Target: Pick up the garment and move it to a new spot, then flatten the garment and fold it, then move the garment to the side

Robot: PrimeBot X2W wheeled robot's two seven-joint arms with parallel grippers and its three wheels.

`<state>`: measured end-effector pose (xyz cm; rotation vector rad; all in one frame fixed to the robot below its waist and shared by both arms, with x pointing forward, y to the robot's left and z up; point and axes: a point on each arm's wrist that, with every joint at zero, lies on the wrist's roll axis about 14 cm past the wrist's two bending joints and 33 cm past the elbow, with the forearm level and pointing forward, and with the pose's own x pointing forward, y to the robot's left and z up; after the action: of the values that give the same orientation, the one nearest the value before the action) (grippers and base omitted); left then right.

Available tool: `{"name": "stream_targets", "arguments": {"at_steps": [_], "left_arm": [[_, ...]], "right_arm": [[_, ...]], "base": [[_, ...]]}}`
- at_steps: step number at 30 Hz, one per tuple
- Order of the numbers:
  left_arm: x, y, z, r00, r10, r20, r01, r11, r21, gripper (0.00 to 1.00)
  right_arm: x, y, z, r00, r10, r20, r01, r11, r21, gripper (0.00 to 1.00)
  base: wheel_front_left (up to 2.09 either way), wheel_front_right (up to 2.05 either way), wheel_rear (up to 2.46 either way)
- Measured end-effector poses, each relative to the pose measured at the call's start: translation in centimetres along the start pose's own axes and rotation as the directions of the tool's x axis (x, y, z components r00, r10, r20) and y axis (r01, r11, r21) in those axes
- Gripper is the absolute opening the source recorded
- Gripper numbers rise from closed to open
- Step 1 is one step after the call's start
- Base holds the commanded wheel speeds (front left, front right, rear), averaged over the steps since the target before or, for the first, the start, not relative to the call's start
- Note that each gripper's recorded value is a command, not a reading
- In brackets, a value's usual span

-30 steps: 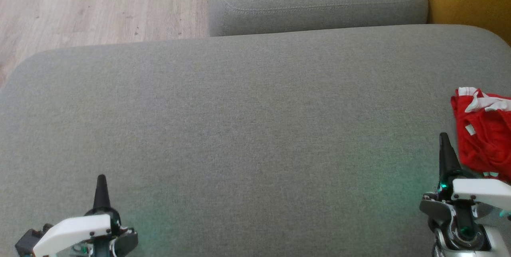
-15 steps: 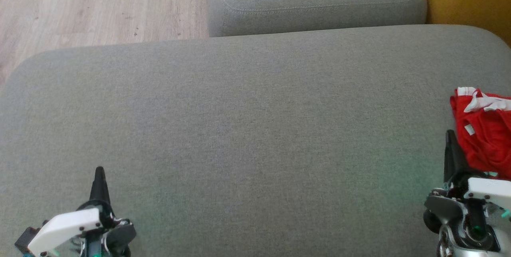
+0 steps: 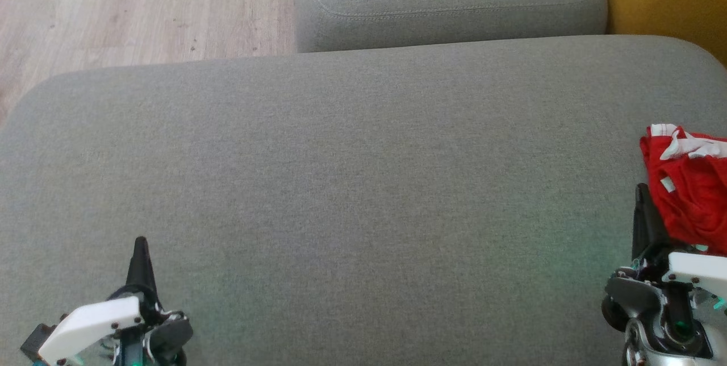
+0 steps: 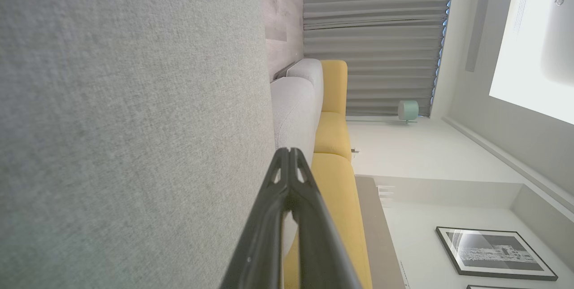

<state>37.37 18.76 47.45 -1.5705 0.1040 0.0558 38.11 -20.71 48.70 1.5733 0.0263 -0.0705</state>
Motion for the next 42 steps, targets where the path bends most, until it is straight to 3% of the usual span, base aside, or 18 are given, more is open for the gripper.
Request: {"name": "stream_targets", "arguments": {"at_steps": [42], "left_arm": [[0.0, 0.0, 0.01, 1.0, 0.0, 0.001, 0.0, 1.0, 0.0, 0.0]], "right_arm": [[0.0, 0.01, 0.0, 1.0, 0.0, 0.0, 0.0, 1.0, 0.0, 0.0]], "base": [[0.0, 0.0, 0.0]]}}
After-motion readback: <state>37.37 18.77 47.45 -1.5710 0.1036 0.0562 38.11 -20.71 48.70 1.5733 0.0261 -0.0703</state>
